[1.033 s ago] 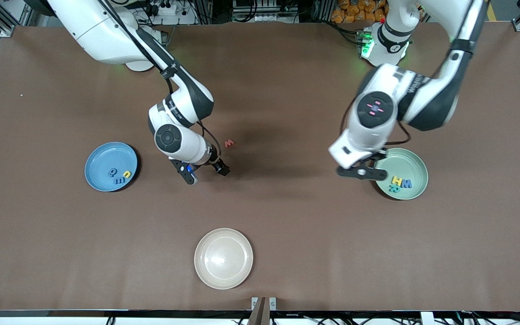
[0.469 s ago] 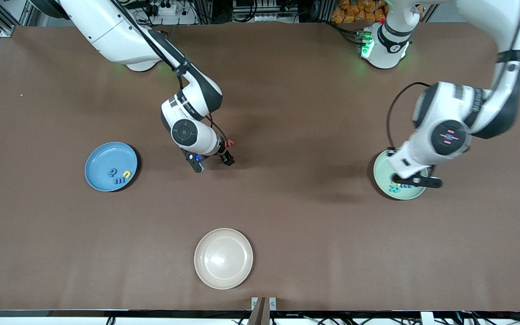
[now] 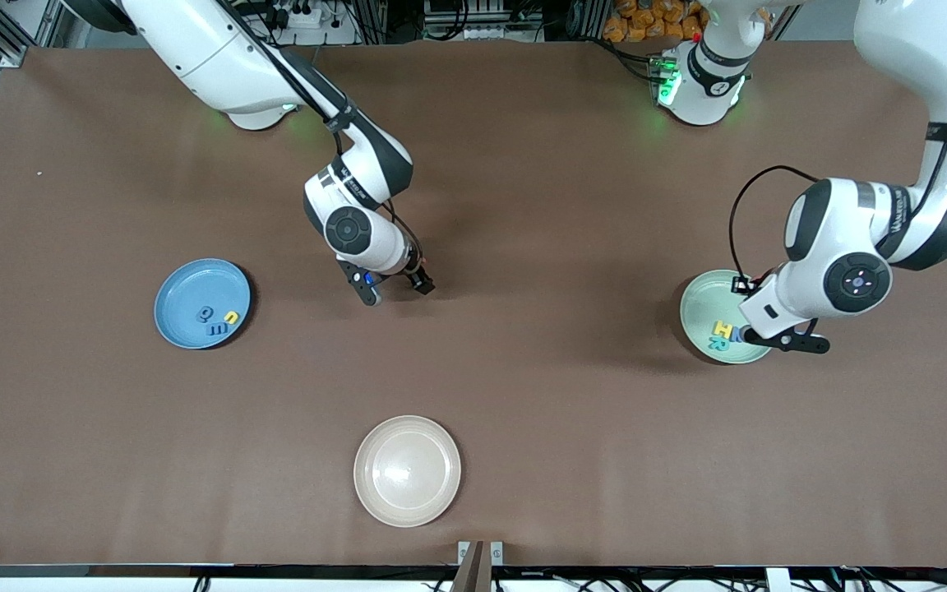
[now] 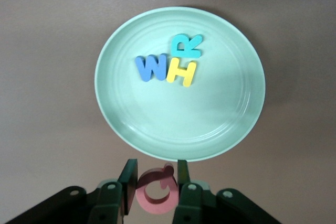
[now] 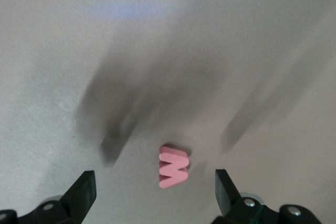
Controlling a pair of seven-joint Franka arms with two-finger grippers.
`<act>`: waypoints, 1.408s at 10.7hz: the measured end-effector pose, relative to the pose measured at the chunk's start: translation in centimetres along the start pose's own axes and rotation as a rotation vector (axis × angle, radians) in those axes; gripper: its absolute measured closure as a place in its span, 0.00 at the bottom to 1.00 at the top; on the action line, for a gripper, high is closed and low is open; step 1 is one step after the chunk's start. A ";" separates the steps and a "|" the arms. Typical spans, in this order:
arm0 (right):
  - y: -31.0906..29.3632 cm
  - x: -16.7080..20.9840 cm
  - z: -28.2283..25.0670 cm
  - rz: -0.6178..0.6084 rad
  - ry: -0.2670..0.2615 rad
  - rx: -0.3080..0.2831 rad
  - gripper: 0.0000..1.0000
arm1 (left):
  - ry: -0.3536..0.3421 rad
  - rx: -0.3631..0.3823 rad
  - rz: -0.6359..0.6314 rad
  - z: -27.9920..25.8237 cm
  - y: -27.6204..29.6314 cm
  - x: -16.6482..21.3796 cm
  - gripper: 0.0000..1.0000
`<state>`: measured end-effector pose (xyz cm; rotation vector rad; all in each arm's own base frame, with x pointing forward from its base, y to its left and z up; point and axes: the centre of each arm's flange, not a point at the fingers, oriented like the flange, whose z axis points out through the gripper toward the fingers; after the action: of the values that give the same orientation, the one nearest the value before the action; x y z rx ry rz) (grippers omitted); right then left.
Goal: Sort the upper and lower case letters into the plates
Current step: 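Release the Q on the green plate while the right gripper reaches the W, then grasp the pink W with the right gripper while the left gripper rises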
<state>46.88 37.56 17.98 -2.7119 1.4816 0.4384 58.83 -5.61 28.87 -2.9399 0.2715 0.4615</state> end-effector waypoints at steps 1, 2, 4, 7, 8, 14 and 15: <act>0.1 -0.3 0.2 0.007 0.003 0.002 0.00 | 0.011 0.001 0.007 0.0 0.4 0.3 0.44; 0.2 -0.8 0.4 0.015 0.021 0.002 0.00 | 0.029 0.004 0.013 -0.7 0.9 0.6 0.30; 0.4 -1.3 0.8 0.034 0.106 0.002 0.00 | 0.102 0.018 0.026 -4.5 2.0 1.5 0.04; 0.7 -1.2 1.2 0.037 0.121 -0.002 0.00 | 0.199 0.058 0.044 -14.9 4.2 -0.4 0.00; 0.7 -1.2 1.2 0.037 0.121 -0.001 0.00 | 0.237 0.064 0.040 -18.5 4.4 -1.9 0.00; 0.6 -1.5 1.3 0.034 0.116 0.020 0.17 | 0.397 -0.046 -0.021 -28.6 2.9 -9.0 0.00; 0.6 -1.5 1.3 0.033 0.116 0.022 0.18 | 0.409 -0.047 -0.026 -29.2 2.7 -9.6 0.00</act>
<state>45.36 38.67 17.17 -2.7424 1.5502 0.2675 57.73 -11.94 59.02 -3.0543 0.2704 -0.1454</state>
